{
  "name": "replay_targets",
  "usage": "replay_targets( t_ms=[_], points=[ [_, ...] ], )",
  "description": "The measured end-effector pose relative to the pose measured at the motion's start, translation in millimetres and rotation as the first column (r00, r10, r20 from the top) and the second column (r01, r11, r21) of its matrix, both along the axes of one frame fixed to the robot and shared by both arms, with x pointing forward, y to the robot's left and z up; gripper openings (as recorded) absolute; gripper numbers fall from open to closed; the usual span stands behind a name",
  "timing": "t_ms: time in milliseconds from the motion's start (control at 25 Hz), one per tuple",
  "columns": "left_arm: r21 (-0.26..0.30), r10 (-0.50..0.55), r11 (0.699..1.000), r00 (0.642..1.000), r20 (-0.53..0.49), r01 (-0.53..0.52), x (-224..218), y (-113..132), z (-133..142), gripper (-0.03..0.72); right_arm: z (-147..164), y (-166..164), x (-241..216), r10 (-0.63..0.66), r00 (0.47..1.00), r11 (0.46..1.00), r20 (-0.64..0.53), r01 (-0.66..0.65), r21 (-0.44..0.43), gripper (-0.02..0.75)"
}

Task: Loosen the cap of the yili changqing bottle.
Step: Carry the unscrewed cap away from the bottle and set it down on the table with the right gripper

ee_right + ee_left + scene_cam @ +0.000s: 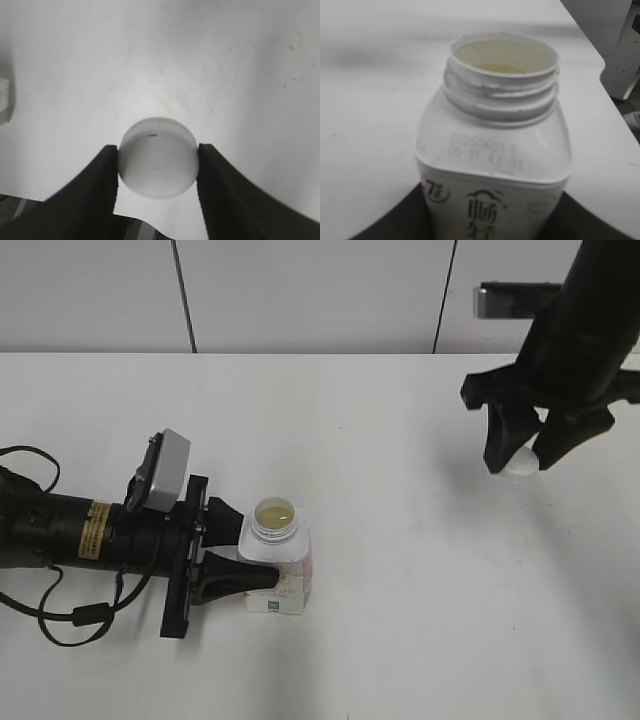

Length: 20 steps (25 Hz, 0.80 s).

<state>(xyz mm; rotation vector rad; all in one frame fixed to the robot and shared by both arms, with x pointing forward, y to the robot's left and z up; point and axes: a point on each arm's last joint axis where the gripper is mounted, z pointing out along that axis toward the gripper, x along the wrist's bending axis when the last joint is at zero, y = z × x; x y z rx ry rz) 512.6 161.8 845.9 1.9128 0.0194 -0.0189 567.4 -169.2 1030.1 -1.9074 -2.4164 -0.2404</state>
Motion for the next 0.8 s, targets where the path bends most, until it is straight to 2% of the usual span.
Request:
replay_targets(
  t_ms=[360, 800],
  points=[
    [-0.002, 0.013, 1.0, 1.0, -0.001, -0.013, 1, 0, 0, 0.319, -74, -13, -26, -0.074, 0.997, 0.997, -0.018, 0.074, 0.004, 0.386],
    [-0.004, 0.03, 1.0, 1.0, -0.001, -0.03, 3, 0, 0, 0.319, -122, -13, -22, -0.095, 0.995, 0.995, -0.029, 0.094, -0.019, 0.386]
  ],
)
